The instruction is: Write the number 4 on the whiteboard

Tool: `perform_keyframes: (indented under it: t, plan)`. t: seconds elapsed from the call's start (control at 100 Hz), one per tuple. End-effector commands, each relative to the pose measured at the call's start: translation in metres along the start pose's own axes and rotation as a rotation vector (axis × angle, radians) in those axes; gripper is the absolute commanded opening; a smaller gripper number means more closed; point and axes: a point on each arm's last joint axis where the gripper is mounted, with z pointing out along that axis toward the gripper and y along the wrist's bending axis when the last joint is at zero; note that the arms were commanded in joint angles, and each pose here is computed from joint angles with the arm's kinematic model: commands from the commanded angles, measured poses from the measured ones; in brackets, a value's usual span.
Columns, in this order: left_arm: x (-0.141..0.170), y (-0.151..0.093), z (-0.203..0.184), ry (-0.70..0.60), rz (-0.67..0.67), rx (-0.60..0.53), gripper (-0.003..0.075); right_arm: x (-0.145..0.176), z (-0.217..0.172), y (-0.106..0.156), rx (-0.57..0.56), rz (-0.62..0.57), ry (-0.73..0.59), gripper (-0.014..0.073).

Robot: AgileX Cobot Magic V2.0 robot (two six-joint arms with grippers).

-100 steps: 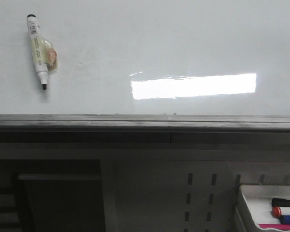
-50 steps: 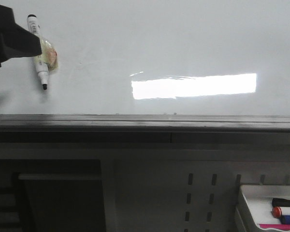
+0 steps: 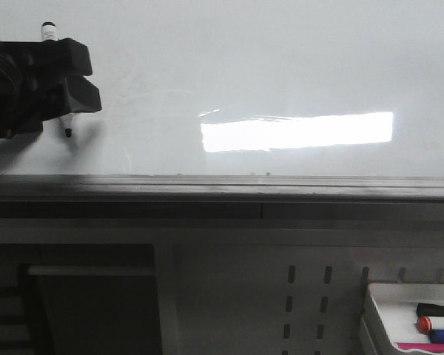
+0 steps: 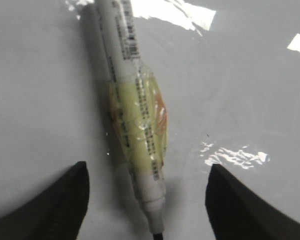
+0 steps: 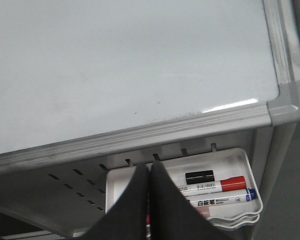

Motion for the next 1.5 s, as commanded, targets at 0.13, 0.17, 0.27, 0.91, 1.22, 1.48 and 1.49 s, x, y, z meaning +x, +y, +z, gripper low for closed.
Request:
perform_keyframes:
  t: [0.13,0.17,0.27,0.91,1.22,1.48,1.49]
  plan:
    - [-0.017,-0.007,-0.001,-0.107,-0.022,0.018,-0.0018,-0.015,-0.003,0.003,-0.010,-0.002,-0.052,-0.0064]
    - [-0.017,-0.007,-0.001,-0.107,-0.013,0.021,-0.0020,-0.017,-0.005,0.005,-0.016,-0.010,-0.042,-0.0064]
    - [-0.017,-0.010,-0.001,-0.108,0.051,0.053,-0.0020,-0.023,-0.009,0.011,-0.054,-0.100,-0.019,-0.0064]
    - [-0.018,-0.046,-0.069,-0.285,1.105,0.527,-0.0020,-0.073,-0.035,0.143,-0.750,-0.581,0.103,0.0312]
    - [0.002,-0.039,-0.089,-0.342,1.167,0.620,-0.0020,-0.086,-0.028,0.180,-0.804,-0.659,0.112,0.0415]
    - [0.005,-0.038,-0.090,-0.333,1.181,0.625,-0.0020,-0.076,-0.023,0.214,-0.889,-0.728,0.077,0.0414]
    - [0.005,-0.038,-0.090,-0.333,1.184,0.626,-0.0020,-0.076,-0.022,0.215,-0.888,-0.728,0.080,0.0414]
